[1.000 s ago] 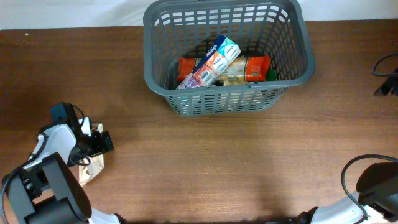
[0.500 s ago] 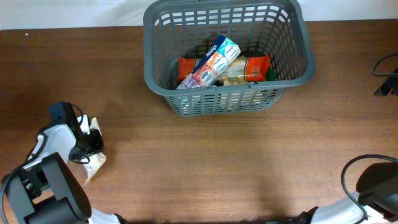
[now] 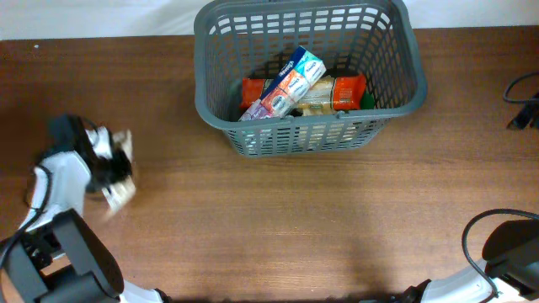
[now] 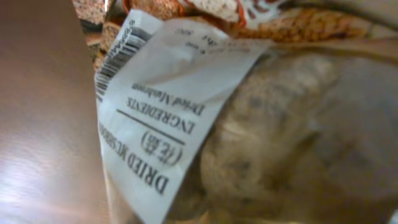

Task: Pack container
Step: 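Lift the mushroom bag with the left gripper over the basket, then open the left gripper to drop the mushroom bag into the basket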

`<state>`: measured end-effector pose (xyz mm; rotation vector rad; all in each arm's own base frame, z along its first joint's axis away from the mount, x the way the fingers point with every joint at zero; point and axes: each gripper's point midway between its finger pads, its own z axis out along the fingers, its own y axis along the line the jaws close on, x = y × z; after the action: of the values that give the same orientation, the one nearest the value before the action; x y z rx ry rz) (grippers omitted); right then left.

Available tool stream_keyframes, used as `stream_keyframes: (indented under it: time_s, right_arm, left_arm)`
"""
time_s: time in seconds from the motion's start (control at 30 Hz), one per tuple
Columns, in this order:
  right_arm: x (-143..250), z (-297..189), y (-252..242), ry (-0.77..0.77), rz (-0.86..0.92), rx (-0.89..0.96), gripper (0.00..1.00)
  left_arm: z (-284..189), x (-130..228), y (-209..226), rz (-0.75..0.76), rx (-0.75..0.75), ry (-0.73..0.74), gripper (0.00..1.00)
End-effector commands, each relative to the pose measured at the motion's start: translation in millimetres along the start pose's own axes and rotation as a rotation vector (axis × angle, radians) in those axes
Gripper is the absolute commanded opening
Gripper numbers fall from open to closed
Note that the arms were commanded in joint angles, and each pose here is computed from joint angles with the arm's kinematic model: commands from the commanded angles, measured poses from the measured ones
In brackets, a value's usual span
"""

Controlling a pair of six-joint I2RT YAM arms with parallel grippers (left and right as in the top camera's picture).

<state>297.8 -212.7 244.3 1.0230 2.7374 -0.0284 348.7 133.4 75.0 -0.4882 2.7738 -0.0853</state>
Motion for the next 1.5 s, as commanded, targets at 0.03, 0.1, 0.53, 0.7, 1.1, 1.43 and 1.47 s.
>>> stream_keyframes:
  time_s: [0.03,0.1,0.53,0.7,1.1,1.43,1.47]
  right_arm:
    - [0.3,1.3,-2.4,0.003,0.009,0.01,0.99]
    - [0.3,1.3,-2.4,0.003,0.009,0.01,0.99]
    - [0.3,1.3,-2.4,0.003,0.009,0.01,0.99]
    - [0.3,1.3,-2.4,0.003,0.009,0.01,0.99]
    - [0.3,1.3,-2.4,0.003,0.009,0.01,0.99]
    - [0.3,1.3,-2.4,0.003,0.009,0.01,0.99]
    - [0.3,1.3,-2.4,0.003,0.009,0.01,0.99]
  left_arm:
    - [-118.2,-96.1,-39.5,0.084,0.147,-0.368,0.02]
    - [-180.9,-127.1,-68.2,0.188,0.23,-0.533,0.02]
    - [-433.5,-112.1,-315.2,0.795,0.56,-1.18,0.02]
    - [-398.8,-88.4,-384.6,0.861,0.629,-1.093,0.02]
    - [-206.2,-65.9,-481.6,0.942,0.662,-0.69,0.02]
    - [-95.8,-39.9,-475.9,0.951,0.585,-0.408,0.27]
    - [-93.9,-40.1,-473.9,0.949,0.578,-0.401,0.28]
